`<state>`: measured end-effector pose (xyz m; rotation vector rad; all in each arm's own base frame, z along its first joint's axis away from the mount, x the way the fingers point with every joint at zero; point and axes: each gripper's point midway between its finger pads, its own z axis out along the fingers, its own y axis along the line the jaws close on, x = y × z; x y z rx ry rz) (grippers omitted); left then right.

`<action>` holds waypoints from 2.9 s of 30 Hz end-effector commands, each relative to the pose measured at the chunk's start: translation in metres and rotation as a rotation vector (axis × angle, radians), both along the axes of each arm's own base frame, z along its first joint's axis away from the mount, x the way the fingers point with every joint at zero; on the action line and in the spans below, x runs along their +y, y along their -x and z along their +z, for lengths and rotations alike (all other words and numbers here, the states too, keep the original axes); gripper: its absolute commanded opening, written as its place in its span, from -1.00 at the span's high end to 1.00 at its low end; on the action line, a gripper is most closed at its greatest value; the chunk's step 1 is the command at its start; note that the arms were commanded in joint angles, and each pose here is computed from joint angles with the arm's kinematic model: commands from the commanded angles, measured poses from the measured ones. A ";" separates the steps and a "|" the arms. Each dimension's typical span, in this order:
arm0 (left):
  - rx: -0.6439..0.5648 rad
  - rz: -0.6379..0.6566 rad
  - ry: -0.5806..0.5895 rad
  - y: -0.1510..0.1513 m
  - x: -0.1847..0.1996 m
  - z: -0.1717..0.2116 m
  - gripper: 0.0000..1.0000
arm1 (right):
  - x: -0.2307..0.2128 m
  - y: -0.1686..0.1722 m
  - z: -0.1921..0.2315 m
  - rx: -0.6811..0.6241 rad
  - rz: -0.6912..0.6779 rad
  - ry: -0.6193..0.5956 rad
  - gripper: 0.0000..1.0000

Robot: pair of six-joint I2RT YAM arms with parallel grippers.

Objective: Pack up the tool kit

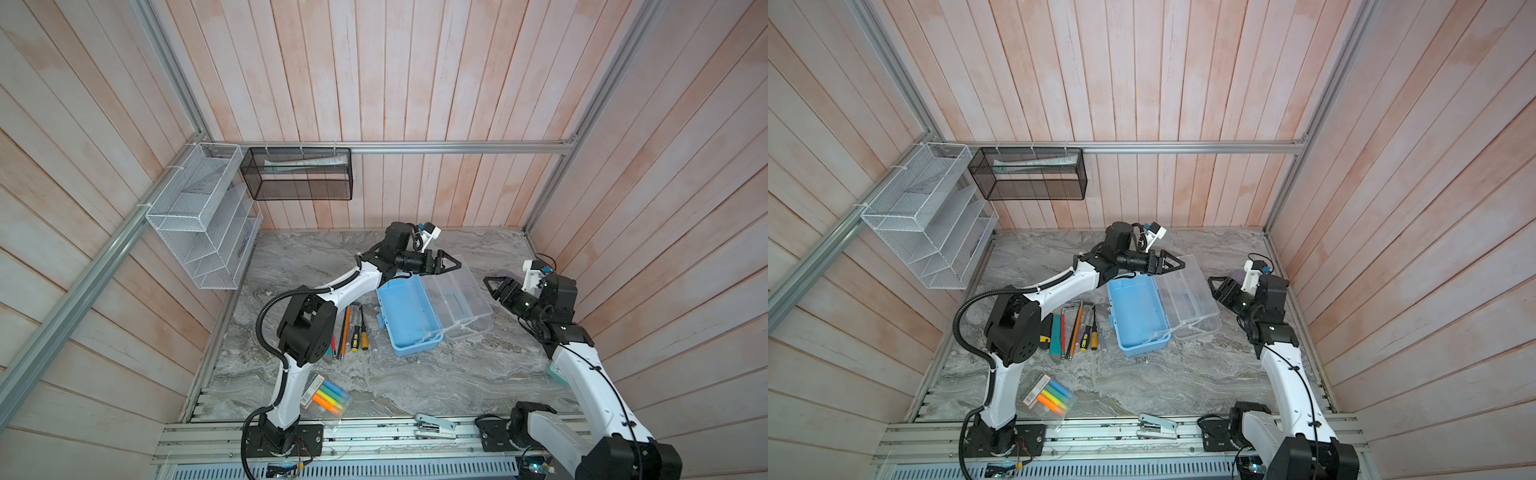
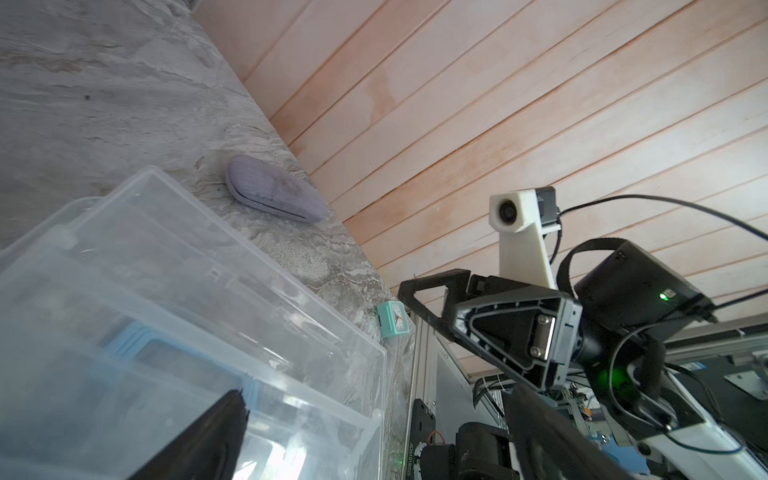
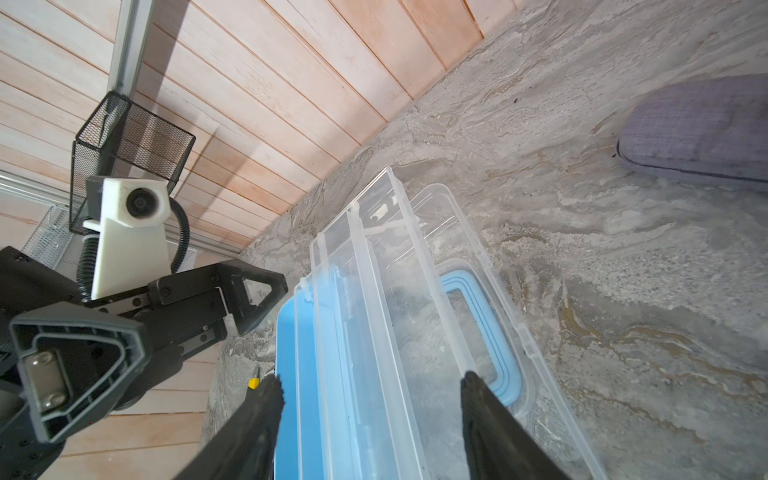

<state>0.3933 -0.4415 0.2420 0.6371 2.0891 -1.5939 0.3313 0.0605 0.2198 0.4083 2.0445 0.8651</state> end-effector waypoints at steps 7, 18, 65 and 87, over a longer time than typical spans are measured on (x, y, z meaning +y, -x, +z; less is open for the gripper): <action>-0.172 0.535 -0.415 -0.017 0.143 -0.018 -1.00 | 0.067 0.000 0.040 -0.121 0.079 0.275 -0.28; -0.018 0.927 -0.841 0.049 0.322 -0.096 -0.81 | 0.146 0.006 0.002 -0.090 0.282 0.344 -0.25; 0.310 0.910 -0.981 0.093 0.338 -0.215 0.38 | 0.182 0.002 -0.071 0.040 0.397 0.335 -0.14; 0.305 0.897 -1.024 0.077 0.333 -0.226 0.46 | 0.177 -0.007 -0.083 0.069 0.401 0.304 -0.14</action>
